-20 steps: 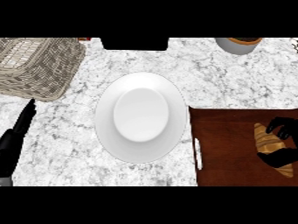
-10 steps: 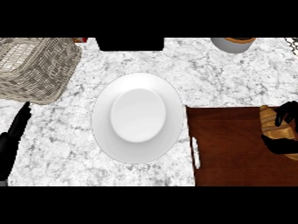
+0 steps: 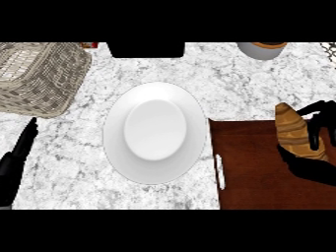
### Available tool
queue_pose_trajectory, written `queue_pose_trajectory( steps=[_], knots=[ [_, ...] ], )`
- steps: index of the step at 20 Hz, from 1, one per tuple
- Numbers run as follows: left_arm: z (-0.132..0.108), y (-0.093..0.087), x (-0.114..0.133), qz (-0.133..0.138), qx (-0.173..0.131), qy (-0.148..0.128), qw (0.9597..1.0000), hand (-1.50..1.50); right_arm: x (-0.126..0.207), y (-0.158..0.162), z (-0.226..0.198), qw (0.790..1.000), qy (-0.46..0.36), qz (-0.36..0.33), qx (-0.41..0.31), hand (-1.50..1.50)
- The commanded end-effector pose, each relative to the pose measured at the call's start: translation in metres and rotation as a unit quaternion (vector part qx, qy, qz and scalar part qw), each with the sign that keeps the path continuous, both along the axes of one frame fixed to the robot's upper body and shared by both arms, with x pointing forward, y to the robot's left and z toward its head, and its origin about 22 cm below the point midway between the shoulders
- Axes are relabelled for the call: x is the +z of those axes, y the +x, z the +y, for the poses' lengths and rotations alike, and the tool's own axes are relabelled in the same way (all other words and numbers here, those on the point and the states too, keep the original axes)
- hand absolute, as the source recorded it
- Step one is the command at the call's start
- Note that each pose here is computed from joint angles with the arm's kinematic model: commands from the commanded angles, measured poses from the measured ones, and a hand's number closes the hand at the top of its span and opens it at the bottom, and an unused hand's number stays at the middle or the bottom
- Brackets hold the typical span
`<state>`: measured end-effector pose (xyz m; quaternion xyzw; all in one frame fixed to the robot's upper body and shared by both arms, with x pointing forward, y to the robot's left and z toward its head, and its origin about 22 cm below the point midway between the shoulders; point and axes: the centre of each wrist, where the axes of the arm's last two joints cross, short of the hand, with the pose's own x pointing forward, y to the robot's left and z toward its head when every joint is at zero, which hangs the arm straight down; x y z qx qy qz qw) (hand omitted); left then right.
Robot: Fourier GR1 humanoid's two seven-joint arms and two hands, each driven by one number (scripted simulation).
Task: Pick the croissant from the tray and place it in the plate
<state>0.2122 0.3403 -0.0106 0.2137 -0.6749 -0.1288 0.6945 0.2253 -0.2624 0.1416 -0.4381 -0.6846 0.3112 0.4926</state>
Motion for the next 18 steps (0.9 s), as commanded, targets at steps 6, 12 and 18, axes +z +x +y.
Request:
queue_pose_trajectory(
  steps=[6,12,18],
  knots=[
    [0.001,0.008,0.021,0.001,-0.015,0.003,0.9999,0.0,0.053,-0.001,0.086,0.995,0.03,-0.013,0.097,1.5],
    [0.0,0.001,0.009,-0.002,-0.01,0.0,1.0,0.0,0.049,0.012,0.156,0.992,0.064,0.005,0.109,1.5],
    [-0.012,0.011,0.007,-0.01,-0.011,0.0,0.9999,0.0,0.042,0.072,0.202,0.989,0.06,0.083,0.102,1.5]
  ],
)
